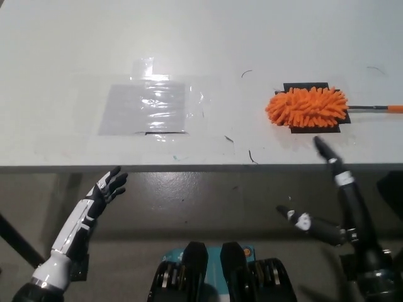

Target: The robot uses it right hand to pick up an extended orange duster kept in the middle of the desk and presses its handle against the desk to collapse it

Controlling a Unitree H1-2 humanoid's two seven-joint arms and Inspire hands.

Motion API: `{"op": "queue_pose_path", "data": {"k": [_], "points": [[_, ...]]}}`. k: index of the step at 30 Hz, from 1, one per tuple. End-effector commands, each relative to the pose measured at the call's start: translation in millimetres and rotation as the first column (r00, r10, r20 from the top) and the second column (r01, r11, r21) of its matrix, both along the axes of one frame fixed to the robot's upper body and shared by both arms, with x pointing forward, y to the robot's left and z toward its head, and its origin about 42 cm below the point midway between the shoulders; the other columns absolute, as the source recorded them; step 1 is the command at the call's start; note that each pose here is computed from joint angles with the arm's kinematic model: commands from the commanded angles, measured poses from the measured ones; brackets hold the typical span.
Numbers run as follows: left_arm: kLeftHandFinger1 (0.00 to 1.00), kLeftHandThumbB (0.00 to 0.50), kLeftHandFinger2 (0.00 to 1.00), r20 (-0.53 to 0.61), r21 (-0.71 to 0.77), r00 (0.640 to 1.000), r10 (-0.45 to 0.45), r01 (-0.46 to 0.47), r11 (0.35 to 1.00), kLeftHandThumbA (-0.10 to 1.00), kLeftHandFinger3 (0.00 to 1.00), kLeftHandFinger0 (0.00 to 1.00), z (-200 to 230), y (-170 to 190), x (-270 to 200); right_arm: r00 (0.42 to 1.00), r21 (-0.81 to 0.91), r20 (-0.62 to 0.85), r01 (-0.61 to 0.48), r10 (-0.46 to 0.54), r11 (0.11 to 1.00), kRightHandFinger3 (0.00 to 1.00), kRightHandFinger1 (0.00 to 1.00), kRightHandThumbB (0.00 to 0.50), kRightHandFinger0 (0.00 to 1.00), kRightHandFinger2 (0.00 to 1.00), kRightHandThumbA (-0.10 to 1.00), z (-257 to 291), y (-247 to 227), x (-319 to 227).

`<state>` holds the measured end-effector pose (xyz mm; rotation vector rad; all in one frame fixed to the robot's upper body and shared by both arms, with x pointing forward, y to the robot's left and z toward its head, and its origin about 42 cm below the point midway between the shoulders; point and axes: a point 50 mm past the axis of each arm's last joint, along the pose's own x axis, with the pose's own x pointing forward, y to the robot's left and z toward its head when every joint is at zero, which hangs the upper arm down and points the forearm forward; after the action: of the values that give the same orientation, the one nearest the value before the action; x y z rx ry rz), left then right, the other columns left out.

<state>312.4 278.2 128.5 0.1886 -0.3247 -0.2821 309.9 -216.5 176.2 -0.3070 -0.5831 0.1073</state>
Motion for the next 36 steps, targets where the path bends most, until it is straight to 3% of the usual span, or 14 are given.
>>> {"op": "queue_pose_path", "data": {"k": [1, 3, 9, 11, 17, 18, 20, 23, 26, 30, 36], "points": [[1.0, 0.27, 1.0, 0.117, 0.024, 0.991, -0.06, 0.057, 0.998, 1.0, 1.0, 1.0, 25, -2, 8, 0.985, -0.059, 0.165, 0.05, -0.039, 0.997, 1.0, 1.0, 0.192, 1.0, 1.0, 0.98, 47, -18, -1], [1.0, 0.294, 1.0, 0.106, 0.03, 0.991, -0.08, 0.077, 0.997, 1.0, 1.0, 1.0, 24, -5, 6, 0.984, -0.126, 0.171, 0.072, -0.05, 0.989, 1.0, 1.0, 0.203, 1.0, 1.0, 1.0, 65, -29, 3], [1.0, 0.319, 1.0, 0.102, 0.011, 0.987, -0.125, 0.125, 0.992, 1.0, 1.0, 1.0, 19, -10, 1, 0.985, -0.267, 0.158, 0.116, -0.075, 0.957, 1.0, 1.0, 0.326, 1.0, 1.0, 1.0, 114, -54, 32], [1.0, 0.339, 1.0, 0.101, 0.006, 0.987, -0.127, 0.127, 0.992, 1.0, 1.0, 1.0, 20, -10, 1, 0.985, -0.298, 0.153, 0.119, -0.075, 0.947, 1.0, 1.0, 0.336, 1.0, 1.0, 1.0, 132, -59, 49], [1.0, 0.359, 1.0, 0.091, 0.001, 0.988, -0.122, 0.123, 0.992, 1.0, 1.0, 1.0, 22, -9, 3, 0.987, -0.376, 0.143, 0.126, -0.077, 0.918, 1.0, 1.0, 0.326, 1.0, 1.0, 1.0, 159, -60, 81], [1.0, 0.32, 1.0, 0.083, -0.011, 0.99, -0.115, 0.116, 0.993, 1.0, 1.0, 1.0, 15, -8, -6, 0.993, -0.468, 0.108, 0.101, -0.057, 0.878, 1.0, 1.0, 0.315, 1.0, 1.0, 1.0, 181, -54, 107], [1.0, 0.327, 1.0, 0.083, -0.005, 0.991, -0.104, 0.105, 0.994, 1.0, 1.0, 1.0, 12, -6, -10, 0.996, -0.541, 0.071, 0.081, -0.051, 0.837, 1.0, 1.0, 0.358, 1.0, 1.0, 1.0, 198, -45, 129], [1.0, 0.327, 1.0, 0.081, -0.006, 0.991, -0.104, 0.105, 0.995, 1.0, 1.0, 1.0, 12, -5, -10, 0.997, -0.561, 0.051, 0.074, -0.055, 0.825, 1.0, 1.0, 0.361, 1.0, 1.0, 1.0, 202, -43, 135], [1.0, 0.302, 1.0, 0.081, -0.014, 0.992, -0.097, 0.098, 0.995, 1.0, 1.0, 1.0, 8, -3, -13, 0.994, -0.65, -0.092, -0.014, -0.061, 0.759, 1.0, 1.0, 0.389, 1.0, 1.0, 1.0, 222, -28, 185], [1.0, 0.288, 1.0, 0.078, -0.015, 0.992, -0.101, 0.103, 0.995, 1.0, 1.0, 1.0, 7, -2, -13, 0.979, -0.705, -0.18, -0.06, -0.097, 0.706, 1.0, 1.0, 0.361, 1.0, 1.0, 1.0, 227, -19, 212], [1.0, 0.284, 1.0, 0.078, -0.015, 0.992, -0.1, 0.102, 0.995, 1.0, 1.0, 1.0, 6, -2, -13, 0.968, -0.75, -0.219, -0.086, -0.124, 0.656, 1.0, 1.0, 0.363, 1.0, 1.0, 1.0, 230, -13, 229]]}}
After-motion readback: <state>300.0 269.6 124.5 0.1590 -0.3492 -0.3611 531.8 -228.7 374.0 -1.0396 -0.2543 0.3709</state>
